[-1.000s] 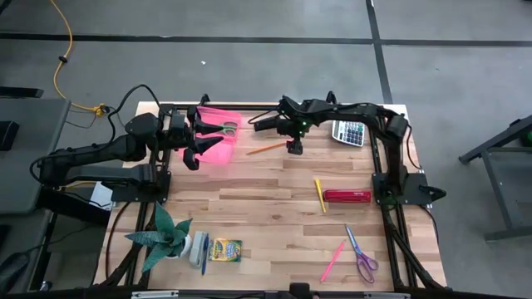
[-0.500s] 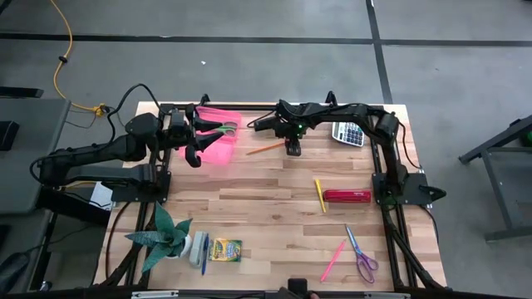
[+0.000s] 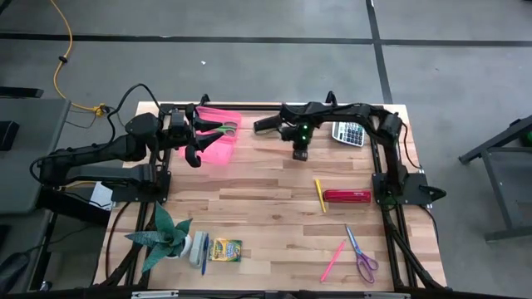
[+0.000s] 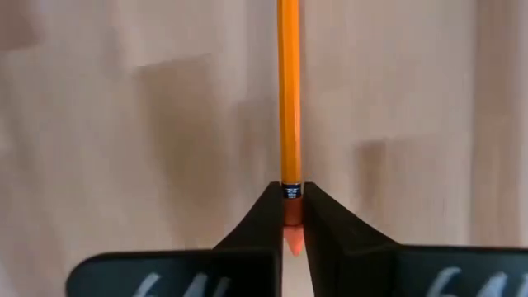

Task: Pack school essentials
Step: Put the orange pencil into the pink supply box

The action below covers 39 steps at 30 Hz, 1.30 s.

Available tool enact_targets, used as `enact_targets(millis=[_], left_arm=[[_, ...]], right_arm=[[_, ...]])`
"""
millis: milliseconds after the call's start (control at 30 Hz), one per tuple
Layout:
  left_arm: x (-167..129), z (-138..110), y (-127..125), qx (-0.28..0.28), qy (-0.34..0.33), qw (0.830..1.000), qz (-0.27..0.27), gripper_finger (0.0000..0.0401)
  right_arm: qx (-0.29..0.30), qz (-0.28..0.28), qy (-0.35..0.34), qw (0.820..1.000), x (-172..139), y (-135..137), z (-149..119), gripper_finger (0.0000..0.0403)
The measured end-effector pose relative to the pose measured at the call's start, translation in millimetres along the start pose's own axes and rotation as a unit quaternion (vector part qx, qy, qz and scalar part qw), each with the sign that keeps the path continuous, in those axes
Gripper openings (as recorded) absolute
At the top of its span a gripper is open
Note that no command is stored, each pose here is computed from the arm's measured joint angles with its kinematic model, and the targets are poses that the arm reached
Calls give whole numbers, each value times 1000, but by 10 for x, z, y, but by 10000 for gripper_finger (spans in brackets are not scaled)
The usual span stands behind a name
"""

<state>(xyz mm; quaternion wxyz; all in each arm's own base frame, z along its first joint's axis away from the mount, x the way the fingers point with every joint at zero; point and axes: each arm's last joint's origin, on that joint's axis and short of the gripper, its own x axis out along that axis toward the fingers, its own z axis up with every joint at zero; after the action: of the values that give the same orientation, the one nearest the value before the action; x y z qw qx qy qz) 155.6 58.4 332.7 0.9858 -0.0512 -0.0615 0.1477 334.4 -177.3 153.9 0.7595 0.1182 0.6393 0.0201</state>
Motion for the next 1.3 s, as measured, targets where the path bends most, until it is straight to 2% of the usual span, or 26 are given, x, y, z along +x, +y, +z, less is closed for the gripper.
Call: enact_targets(millis=[100, 200, 333, 433, 567, 700, 767, 933, 1100, 1200, 1300], left_arm=[[0, 0, 0, 0, 0, 1000, 0, 141], [0, -1, 0, 0, 1, 1000, 0, 141], [1, -8, 5, 7, 4, 1000, 1, 141], [8, -13, 6, 28, 6, 1000, 3, 141], [98, -82, 33, 38, 25, 999, 24, 141], [303, -222, 60, 19, 49, 998, 18, 148], [432, -287, 66, 0, 47, 999, -1, 156], [668, -396, 82, -47, 23, 998, -24, 189], [753, -430, 90, -66, 6, 997, -29, 221], [795, -470, 96, -74, 8, 997, -29, 229], [851, -504, 72, -84, -1, 996, -35, 230]], right_arm=[[7, 1, -45, 999, -303, 142, -22, 5], [38, -1, -82, 996, -424, 308, -218, 4], [112, 0, -189, 976, -561, 623, -545, 3], [166, 0, -291, 942, -610, 897, -713, 2], [197, 2, -443, 875, -786, 1231, -761, 1], [193, -13, -552, 811, -923, 1445, -671, 1], [176, -18, -583, 793, -980, 1522, -603, 1], [140, -17, -616, 775, -1041, 1625, -508, 1], [124, -8, -620, 775, -1051, 1688, -497, 0], [102, 14, -637, 764, -1063, 1757, -460, 0], [69, 33, -641, 763, -986, 1836, -388, 0]])
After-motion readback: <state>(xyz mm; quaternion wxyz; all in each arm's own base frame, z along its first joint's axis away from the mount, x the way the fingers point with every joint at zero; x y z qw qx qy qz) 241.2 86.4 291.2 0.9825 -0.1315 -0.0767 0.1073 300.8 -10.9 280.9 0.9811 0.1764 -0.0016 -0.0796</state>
